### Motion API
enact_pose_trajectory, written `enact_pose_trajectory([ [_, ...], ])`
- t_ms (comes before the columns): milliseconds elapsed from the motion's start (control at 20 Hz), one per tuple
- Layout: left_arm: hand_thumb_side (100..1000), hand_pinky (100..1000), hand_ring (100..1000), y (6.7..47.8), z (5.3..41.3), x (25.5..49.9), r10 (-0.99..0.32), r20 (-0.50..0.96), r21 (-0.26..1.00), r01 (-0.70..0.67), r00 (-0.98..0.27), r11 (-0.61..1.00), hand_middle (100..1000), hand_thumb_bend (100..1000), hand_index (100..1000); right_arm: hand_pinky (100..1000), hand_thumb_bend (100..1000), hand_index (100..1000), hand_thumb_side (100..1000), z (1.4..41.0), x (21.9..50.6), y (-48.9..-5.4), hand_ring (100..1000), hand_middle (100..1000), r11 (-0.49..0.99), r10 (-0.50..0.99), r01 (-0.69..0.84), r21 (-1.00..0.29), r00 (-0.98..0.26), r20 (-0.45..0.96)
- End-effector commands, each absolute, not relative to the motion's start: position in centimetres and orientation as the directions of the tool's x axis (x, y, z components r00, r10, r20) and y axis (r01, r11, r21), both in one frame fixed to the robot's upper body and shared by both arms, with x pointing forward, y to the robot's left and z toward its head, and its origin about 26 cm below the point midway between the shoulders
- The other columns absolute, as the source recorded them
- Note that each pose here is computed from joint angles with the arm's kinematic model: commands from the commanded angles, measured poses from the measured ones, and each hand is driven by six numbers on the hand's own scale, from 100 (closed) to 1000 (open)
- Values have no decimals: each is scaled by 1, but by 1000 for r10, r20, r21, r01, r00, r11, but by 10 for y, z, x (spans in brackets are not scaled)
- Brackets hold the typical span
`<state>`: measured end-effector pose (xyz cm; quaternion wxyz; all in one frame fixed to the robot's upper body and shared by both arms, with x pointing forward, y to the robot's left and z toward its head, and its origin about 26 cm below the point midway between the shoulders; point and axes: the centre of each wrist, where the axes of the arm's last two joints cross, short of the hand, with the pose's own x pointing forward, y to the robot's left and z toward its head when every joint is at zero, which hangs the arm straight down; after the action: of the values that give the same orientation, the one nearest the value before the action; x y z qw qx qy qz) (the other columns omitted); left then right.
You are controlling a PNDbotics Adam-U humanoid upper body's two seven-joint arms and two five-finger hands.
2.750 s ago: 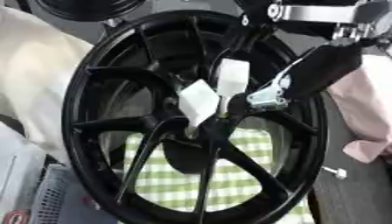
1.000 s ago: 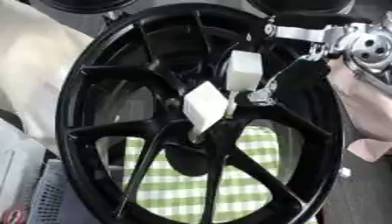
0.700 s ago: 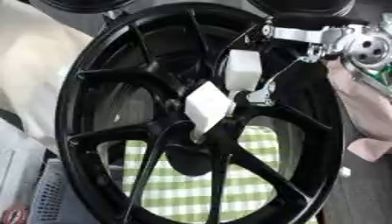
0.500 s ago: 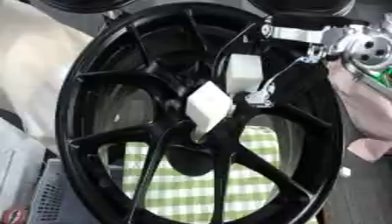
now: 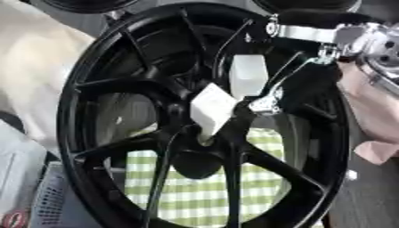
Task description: Pull the pin out of the wheel hub.
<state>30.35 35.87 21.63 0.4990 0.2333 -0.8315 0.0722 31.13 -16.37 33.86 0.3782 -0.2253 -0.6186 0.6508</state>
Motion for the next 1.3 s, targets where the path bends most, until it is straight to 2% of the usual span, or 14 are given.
enact_pose_trajectory([
  [50, 492, 687, 660, 360, 224, 301, -334, 848, 120, -464, -412, 878, 604, 848, 707, 836, 419, 728, 258, 348, 310, -170, 733, 612, 56, 785, -178, -982, -601, 153],
  [200, 492, 688, 660, 360, 225, 301, -335, 847, 121, -464, -412, 878, 605, 846, 707, 834, 399, 719, 237, 349, 311, -170, 719, 592, 57, 784, -177, -982, -602, 154],
  [300, 492, 688, 660, 360, 225, 301, -335, 847, 122, -463, -412, 878, 605, 844, 707, 829, 366, 707, 173, 349, 311, -170, 700, 568, 57, 782, -179, -982, -603, 155],
  [500, 494, 689, 661, 360, 224, 301, -334, 848, 122, -461, -411, 879, 605, 841, 707, 823, 316, 666, 106, 349, 311, -170, 675, 512, 59, 779, -183, -981, -606, 160],
  [800, 494, 690, 661, 360, 224, 301, -335, 848, 124, -461, -410, 879, 606, 838, 707, 822, 271, 605, 100, 352, 309, -171, 646, 451, 66, 767, -181, -981, -619, 166],
  [1300, 499, 692, 662, 361, 225, 301, -341, 846, 128, -465, -410, 876, 606, 832, 708, 830, 315, 565, 100, 378, 299, -190, 618, 422, 169, 736, -134, -976, -642, 215],
])
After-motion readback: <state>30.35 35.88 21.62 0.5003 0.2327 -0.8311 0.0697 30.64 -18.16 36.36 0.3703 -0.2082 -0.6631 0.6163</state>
